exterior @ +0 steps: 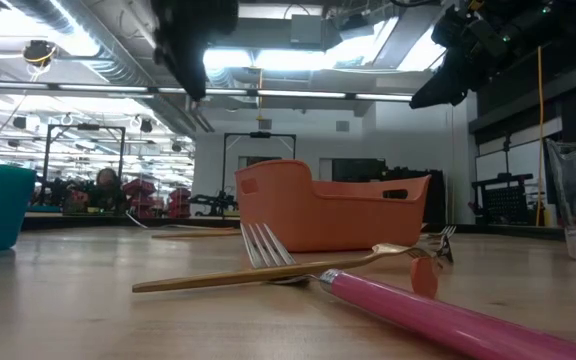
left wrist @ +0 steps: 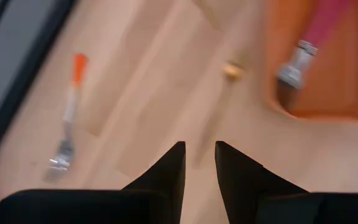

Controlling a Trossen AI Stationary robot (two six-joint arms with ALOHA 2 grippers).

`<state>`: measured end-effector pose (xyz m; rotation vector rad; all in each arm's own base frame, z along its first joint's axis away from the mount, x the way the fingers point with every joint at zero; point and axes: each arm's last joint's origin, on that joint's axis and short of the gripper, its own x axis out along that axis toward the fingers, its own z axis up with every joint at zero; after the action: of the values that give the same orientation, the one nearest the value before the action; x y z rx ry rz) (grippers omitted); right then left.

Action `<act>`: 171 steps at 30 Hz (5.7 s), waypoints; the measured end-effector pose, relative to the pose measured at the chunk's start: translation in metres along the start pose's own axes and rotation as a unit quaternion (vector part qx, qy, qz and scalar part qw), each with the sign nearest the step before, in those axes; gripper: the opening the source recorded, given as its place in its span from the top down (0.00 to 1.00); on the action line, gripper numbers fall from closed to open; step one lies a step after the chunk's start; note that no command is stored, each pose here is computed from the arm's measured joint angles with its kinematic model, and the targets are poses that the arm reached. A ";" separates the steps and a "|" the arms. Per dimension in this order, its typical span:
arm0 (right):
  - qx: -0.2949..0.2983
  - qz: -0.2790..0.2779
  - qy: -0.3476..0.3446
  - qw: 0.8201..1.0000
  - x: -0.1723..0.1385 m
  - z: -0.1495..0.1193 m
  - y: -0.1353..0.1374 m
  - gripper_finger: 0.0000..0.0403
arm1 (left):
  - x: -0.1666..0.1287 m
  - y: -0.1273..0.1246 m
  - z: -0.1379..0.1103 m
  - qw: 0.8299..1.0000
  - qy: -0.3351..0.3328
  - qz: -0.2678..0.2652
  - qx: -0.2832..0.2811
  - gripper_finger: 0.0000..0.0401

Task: Sort silverware by color (type)
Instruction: Put the orange fork into the blue bin

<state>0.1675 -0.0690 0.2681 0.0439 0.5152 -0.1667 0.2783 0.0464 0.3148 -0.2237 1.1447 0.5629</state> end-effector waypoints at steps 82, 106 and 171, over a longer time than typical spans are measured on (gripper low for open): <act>-0.006 0.000 0.000 1.000 0.000 0.000 0.000 0.75 | 0.218 0.181 -0.018 0.975 0.219 0.022 -0.031 0.80; -0.006 0.000 0.000 1.000 0.000 0.000 0.000 0.75 | 0.218 0.181 -0.018 0.975 0.218 0.020 -0.033 0.98; -0.014 0.002 0.011 1.000 0.000 -0.002 0.000 0.75 | -0.103 -0.012 -0.010 0.990 -0.014 0.030 -0.134 0.98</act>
<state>0.1666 -0.0686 0.2661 0.0184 0.5396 -0.1557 0.2465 0.0007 0.4028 -0.4129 1.0495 0.7716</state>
